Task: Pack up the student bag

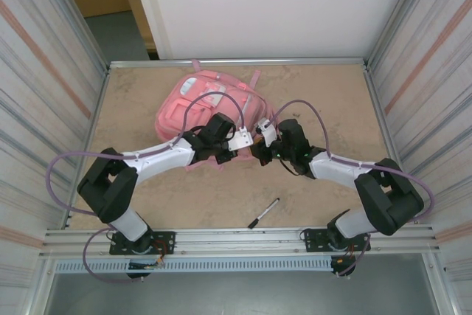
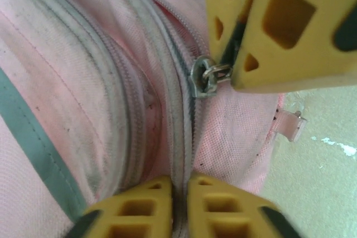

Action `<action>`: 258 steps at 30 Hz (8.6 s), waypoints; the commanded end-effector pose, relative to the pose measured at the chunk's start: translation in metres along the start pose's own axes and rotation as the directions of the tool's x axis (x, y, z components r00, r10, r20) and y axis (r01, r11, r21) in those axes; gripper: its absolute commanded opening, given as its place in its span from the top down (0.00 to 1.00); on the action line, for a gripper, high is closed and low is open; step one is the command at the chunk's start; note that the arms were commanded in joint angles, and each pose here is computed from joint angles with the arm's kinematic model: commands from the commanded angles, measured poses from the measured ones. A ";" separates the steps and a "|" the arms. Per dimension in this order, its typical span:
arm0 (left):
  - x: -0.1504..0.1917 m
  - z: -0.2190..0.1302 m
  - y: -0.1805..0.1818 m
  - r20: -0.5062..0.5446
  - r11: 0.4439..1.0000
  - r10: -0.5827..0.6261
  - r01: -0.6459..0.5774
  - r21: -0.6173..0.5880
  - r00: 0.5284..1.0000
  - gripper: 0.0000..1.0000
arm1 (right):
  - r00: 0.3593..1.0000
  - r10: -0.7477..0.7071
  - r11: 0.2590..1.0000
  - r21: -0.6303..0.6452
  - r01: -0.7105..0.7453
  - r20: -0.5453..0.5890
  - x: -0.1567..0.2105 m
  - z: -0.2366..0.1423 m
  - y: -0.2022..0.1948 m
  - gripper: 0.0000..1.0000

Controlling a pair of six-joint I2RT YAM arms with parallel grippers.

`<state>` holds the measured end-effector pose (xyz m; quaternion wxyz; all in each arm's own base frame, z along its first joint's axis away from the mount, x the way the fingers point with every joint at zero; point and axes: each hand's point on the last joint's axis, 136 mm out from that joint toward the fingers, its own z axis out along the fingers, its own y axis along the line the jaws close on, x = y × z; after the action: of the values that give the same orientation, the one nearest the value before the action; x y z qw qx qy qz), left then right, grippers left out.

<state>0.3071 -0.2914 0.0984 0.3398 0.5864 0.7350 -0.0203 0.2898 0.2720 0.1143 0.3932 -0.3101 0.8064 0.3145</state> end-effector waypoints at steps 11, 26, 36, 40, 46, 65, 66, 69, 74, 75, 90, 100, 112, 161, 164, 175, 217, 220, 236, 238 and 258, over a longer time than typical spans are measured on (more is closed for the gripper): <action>-0.017 0.003 0.028 0.109 0.985 0.054 -0.035 -0.169 0.993 0.59 | 0.996 -0.012 0.988 -0.155 0.027 0.093 -0.025 -0.020 0.036 1.00; -0.013 0.018 0.038 0.137 0.955 0.127 -0.084 -0.286 0.982 1.00 | 0.993 -0.027 0.985 -0.167 0.047 0.119 -0.029 -0.029 0.044 1.00; 0.003 -0.011 0.012 0.230 0.967 0.236 -0.204 -0.153 0.944 1.00 | 0.996 0.022 0.979 0.203 -0.004 -0.089 -0.001 -0.034 -0.047 1.00; 0.014 -0.018 0.013 0.232 0.975 0.211 -0.188 -0.118 0.950 1.00 | 0.992 0.038 0.938 0.346 0.007 -0.122 0.000 -0.041 -0.084 1.00; 0.030 -0.035 0.010 0.332 0.963 0.270 -0.248 -0.109 0.904 1.00 | 0.986 0.083 0.915 0.403 -0.019 -0.143 -0.009 -0.029 -0.112 1.00; 0.069 -0.119 0.110 0.430 0.865 -0.373 0.476 -0.160 0.822 0.39 | 0.984 0.149 0.987 0.071 -0.142 -0.101 -0.035 0.027 -0.009 1.00; 0.060 -0.117 0.091 0.411 0.901 -0.329 0.413 -0.133 0.850 0.36 | 0.984 0.147 0.988 0.057 -0.142 -0.099 -0.038 0.031 -0.003 1.00; 0.038 -0.112 0.042 0.389 0.967 -0.207 0.248 -0.058 0.898 0.31 | 0.984 0.149 0.989 0.004 -0.149 -0.095 -0.045 0.038 0.011 1.00; 0.032 -0.085 -0.010 0.329 0.992 0.129 -0.121 -0.047 0.935 0.30 | 0.988 0.130 0.988 -0.078 -0.137 -0.089 -0.049 0.040 0.028 1.00; 0.034 -0.080 -0.003 0.306 0.987 0.154 -0.135 -0.081 0.939 0.32 | 0.988 0.127 0.987 -0.084 -0.134 -0.088 -0.048 0.039 0.030 1.00; 0.031 -0.033 0.052 0.101 0.931 0.304 -0.273 -0.241 0.947 0.48 | 0.987 0.120 0.974 -0.182 -0.138 -0.106 -0.035 0.030 0.050 1.00; 0.039 -0.016 0.045 0.054 0.931 0.320 -0.303 -0.205 0.946 1.00 | 0.985 0.126 0.978 -0.154 -0.143 -0.115 -0.028 0.029 0.047 1.00; 0.051 -0.053 0.051 0.175 0.942 0.325 -0.302 -0.146 0.929 1.00 | 0.987 0.087 0.974 0.219 -0.056 -0.136 -0.017 0.023 -0.058 1.00; 0.052 -0.085 -0.047 0.358 0.843 0.452 -0.523 0.130 0.817 1.00 | 0.951 -0.027 0.969 0.227 0.101 -0.307 -0.055 0.045 -0.199 1.00; 0.058 -0.084 -0.045 0.314 0.853 0.441 -0.502 0.145 0.841 1.00 | 0.953 -0.009 0.977 0.200 0.073 -0.302 -0.055 0.044 -0.192 0.91; 0.010 -0.122 -0.007 0.304 0.970 0.221 -0.240 0.029 0.927 0.44 | 0.999 0.038 0.957 0.287 -0.033 -0.013 -0.102 -0.021 -0.155 0.54; 0.049 -0.086 0.020 0.120 0.956 0.291 -0.294 0.001 0.949 1.00 | 0.666 -0.743 0.658 -0.254 0.709 -0.062 -0.041 0.042 -0.053 0.42; 0.049 -0.088 0.016 0.148 0.957 0.284 -0.289 0.013 0.947 1.00 | 0.671 -0.740 0.652 -0.295 0.698 -0.049 -0.038 0.047 -0.045 0.43; 0.049 -0.098 0.031 0.199 0.983 0.185 -0.183 -0.031 0.962 1.00 | 0.782 -0.619 0.717 -0.453 0.529 -0.066 -0.010 0.040 -0.013 0.60; 0.048 -0.098 0.033 0.202 0.983 0.182 -0.178 -0.039 0.962 1.00 | 0.797 -0.600 0.733 -0.443 0.515 -0.066 -0.013 0.038 -0.014 0.66; 0.048 -0.091 0.051 0.118 0.998 0.050 -0.045 -0.049 0.992 1.00 | 0.827 -0.556 0.792 -0.358 0.495 -0.085 -0.013 0.003 0.009 1.00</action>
<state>0.2844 -0.1849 0.1298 0.3508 0.6264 0.6954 -0.0316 0.3009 0.2772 0.1172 0.3372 -0.6207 0.6470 0.2870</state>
